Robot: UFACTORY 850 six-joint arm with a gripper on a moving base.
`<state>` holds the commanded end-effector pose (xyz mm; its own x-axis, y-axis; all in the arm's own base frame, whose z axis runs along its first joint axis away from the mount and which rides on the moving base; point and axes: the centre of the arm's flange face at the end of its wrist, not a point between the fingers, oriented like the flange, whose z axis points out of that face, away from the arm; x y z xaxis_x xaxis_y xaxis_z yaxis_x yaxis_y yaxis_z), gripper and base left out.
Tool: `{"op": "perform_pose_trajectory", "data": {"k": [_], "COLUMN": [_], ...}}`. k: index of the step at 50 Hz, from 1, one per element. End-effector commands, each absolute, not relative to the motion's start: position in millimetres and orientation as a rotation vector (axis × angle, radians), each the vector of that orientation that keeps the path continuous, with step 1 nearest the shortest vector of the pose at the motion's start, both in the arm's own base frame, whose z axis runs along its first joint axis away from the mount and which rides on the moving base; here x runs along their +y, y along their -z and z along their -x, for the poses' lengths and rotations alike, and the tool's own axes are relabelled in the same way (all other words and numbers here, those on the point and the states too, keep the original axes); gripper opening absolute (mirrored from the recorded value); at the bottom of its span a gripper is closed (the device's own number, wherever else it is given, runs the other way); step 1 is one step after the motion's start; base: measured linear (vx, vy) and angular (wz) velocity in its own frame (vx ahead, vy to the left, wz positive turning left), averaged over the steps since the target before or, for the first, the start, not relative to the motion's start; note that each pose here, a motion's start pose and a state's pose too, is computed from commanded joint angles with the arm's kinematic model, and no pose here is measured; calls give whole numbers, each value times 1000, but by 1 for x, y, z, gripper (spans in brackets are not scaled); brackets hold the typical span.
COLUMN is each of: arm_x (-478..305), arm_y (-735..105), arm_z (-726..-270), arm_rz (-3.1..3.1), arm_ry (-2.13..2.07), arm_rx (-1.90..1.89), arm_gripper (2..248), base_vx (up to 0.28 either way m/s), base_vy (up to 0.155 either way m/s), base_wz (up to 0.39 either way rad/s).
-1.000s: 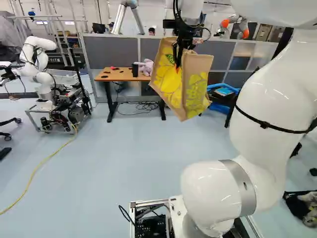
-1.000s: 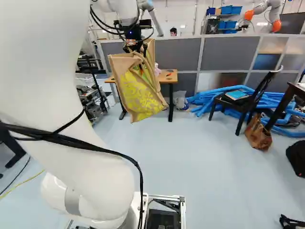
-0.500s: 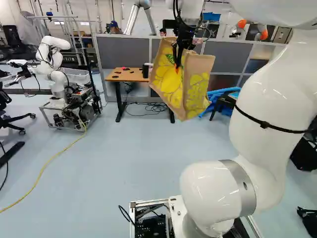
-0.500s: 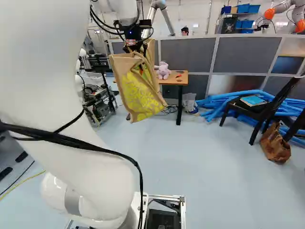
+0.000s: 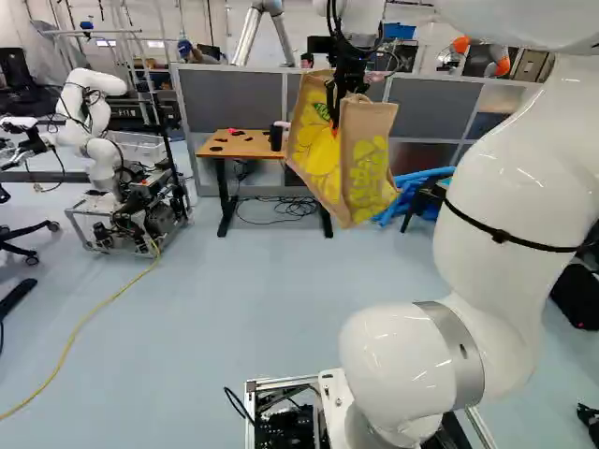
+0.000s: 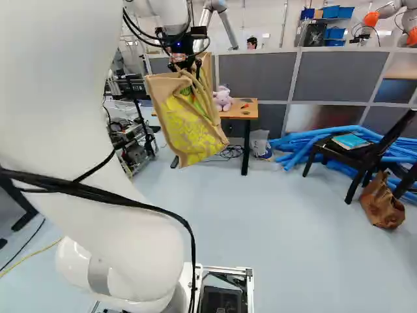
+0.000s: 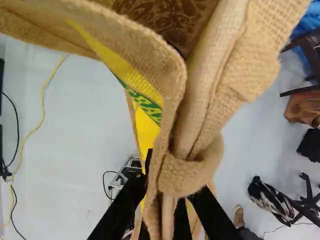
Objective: Pick up the bag on the ground and place it on the table
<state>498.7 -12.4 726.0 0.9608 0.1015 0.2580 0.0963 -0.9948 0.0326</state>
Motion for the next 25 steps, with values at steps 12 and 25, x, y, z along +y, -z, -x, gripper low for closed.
{"op": "perform_pose_trajectory", "data": {"k": [12, 25], "arm_x": [-12, -12], "arm_y": [-726, -726], "arm_z": [-499, -499], "arm_rz": [-3091, -3091], "arm_ry": [-408, -408], "arm_rx": [156, 156], "arm_gripper": [22, 22], "base_vx": [207, 208], "base_vy": [123, 123], "base_wz": [-33, -31]}}
